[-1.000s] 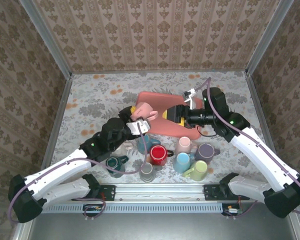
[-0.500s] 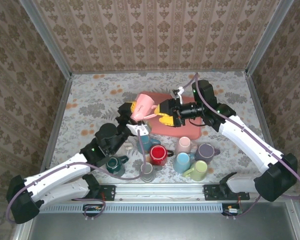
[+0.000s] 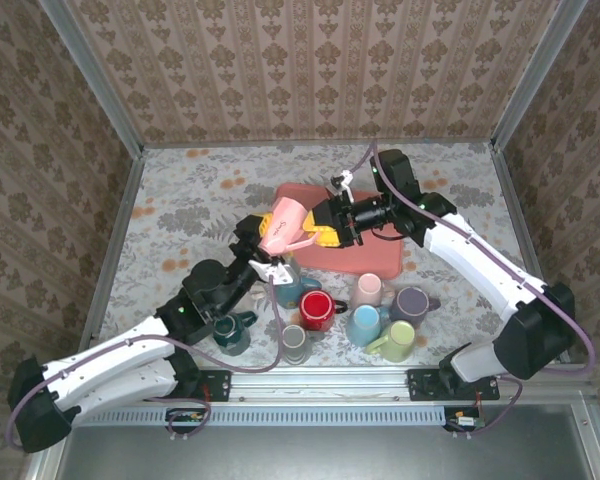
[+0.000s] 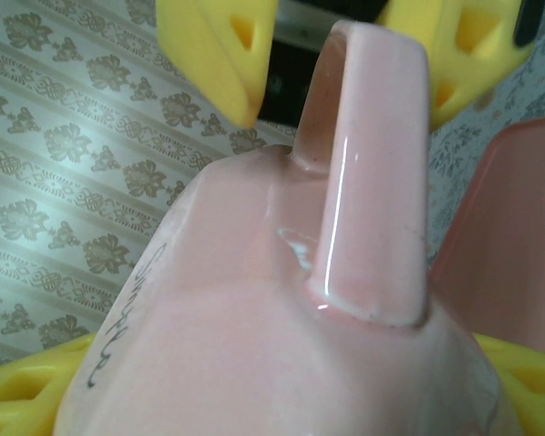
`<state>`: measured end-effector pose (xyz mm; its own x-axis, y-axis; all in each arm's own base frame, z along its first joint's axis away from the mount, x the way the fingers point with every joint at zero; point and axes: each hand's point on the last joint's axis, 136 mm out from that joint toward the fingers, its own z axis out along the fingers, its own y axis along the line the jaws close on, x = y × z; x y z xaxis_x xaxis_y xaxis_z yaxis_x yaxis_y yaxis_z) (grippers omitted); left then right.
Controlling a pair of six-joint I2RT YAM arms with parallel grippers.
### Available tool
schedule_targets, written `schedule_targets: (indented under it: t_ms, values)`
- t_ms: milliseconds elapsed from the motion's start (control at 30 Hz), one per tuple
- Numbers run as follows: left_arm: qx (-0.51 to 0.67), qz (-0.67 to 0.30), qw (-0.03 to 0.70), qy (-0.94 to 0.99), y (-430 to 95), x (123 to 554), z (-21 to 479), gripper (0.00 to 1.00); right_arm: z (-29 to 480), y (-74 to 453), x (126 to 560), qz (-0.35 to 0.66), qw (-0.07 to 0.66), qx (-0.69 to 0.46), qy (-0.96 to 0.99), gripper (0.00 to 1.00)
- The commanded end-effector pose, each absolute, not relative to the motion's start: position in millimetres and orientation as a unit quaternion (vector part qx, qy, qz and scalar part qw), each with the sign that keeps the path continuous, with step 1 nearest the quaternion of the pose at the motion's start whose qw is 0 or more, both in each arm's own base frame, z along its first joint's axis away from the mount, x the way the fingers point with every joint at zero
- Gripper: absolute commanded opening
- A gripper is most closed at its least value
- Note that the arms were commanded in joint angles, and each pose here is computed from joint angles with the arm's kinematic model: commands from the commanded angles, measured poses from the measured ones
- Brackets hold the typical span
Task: Turn the mug right side up
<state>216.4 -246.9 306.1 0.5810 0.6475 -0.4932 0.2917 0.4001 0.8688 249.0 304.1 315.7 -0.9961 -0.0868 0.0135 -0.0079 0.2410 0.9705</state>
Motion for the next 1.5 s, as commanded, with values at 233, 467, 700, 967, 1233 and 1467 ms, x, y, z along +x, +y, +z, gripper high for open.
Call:
schedule_targets:
  t_ms: [233, 467, 700, 967, 1233, 1467]
  values:
    - [0.506, 0.097, 0.759, 0.398, -247.0, 195.5, 336.6, 0.0, 331.9, 313.4, 240.7, -0.636, 0.054, 0.074, -0.766, 0.28]
    - [0.514, 0.097, 0.755, 0.396, -249.9, 194.4, 332.3, 0.1, 335.0, 314.3, 238.6, -0.637, 0.047, 0.073, -0.766, 0.07]
    - [0.535, 0.095, 0.713, 0.443, -248.3, 202.5, 313.9, 0.89, 342.6, 294.0, 256.6, -0.637, -0.005, 0.036, -0.77, 0.0]
    - [0.408, 0.111, 0.636, 0.646, -189.1, 248.8, 305.8, 1.0, 325.4, 231.9, 292.7, -0.545, -0.16, -0.043, -0.822, 0.0]
    - [0.291, 0.034, 0.517, 0.805, -148.7, 281.3, 268.8, 1.0, 309.0, 188.1, 317.4, -0.373, -0.349, -0.016, -0.86, 0.0]
    - [0.123, -0.014, 0.455, 0.882, -110.7, 300.6, 244.4, 1.0, 314.1, 186.5, 327.6, -0.266, -0.482, 0.076, -0.832, 0.0]
